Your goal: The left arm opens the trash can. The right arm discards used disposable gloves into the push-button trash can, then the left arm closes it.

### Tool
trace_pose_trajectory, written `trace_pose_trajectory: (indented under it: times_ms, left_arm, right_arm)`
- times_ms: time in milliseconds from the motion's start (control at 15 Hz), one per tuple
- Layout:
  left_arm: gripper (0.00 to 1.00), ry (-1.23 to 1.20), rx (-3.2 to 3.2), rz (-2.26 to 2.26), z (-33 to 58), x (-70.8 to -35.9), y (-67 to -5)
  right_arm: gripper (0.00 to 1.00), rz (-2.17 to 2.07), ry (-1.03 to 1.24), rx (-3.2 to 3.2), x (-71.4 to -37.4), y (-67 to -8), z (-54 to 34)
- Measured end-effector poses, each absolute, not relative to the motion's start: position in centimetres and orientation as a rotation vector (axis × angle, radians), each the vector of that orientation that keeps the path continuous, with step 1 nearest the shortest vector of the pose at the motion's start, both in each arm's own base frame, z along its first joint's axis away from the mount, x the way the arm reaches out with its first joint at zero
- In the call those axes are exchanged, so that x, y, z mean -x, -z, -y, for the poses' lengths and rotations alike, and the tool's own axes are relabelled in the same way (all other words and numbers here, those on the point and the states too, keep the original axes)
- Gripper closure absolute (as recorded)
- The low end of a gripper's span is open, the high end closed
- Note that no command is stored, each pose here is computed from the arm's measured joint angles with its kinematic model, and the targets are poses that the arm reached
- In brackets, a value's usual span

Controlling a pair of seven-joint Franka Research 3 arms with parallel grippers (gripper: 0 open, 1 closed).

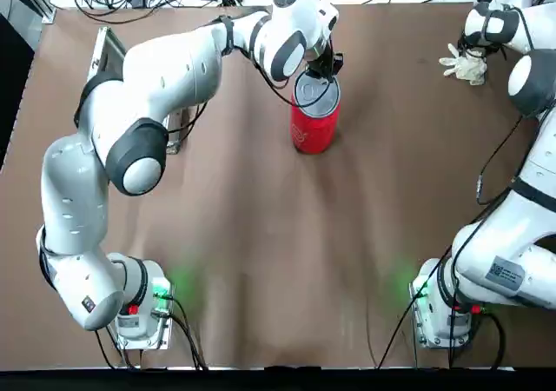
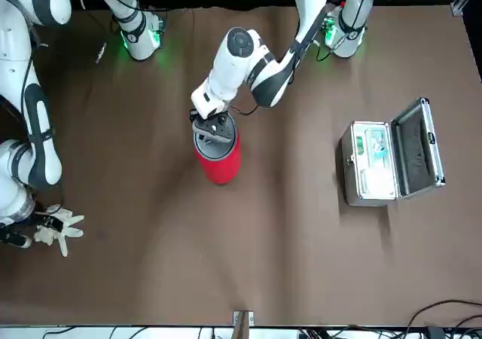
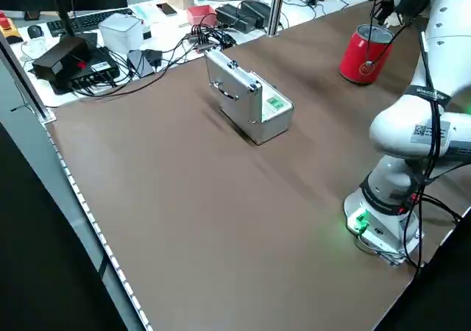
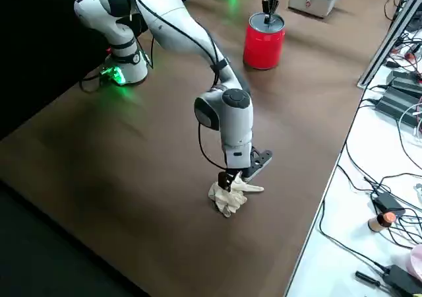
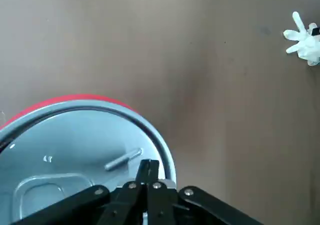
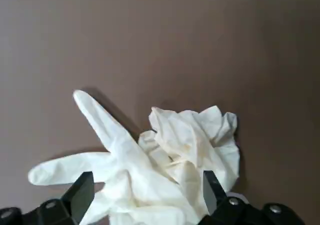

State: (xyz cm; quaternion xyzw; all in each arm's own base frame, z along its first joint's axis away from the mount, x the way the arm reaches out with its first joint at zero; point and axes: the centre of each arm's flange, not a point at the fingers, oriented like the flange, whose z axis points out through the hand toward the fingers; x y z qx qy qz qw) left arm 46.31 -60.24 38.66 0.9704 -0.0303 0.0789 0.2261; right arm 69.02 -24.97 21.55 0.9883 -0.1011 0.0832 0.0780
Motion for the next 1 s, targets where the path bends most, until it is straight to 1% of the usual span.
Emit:
trace_pose_trajectory:
  times_ms: [400,1000]
  left_arm:
    - [0.99,-0.219,-2.684,0.09,60.2,-46.3,-38.3]
    - [0.99,-0.202,-2.695,0.094,60.5,-46.1,-37.1]
  right_arm:
    - [0.04,0.236,-0.207,-2.934,-68.8,-19.9,25.0]
    - [0.04,0.229,-0.218,-2.934,-69.3,-17.7,25.1]
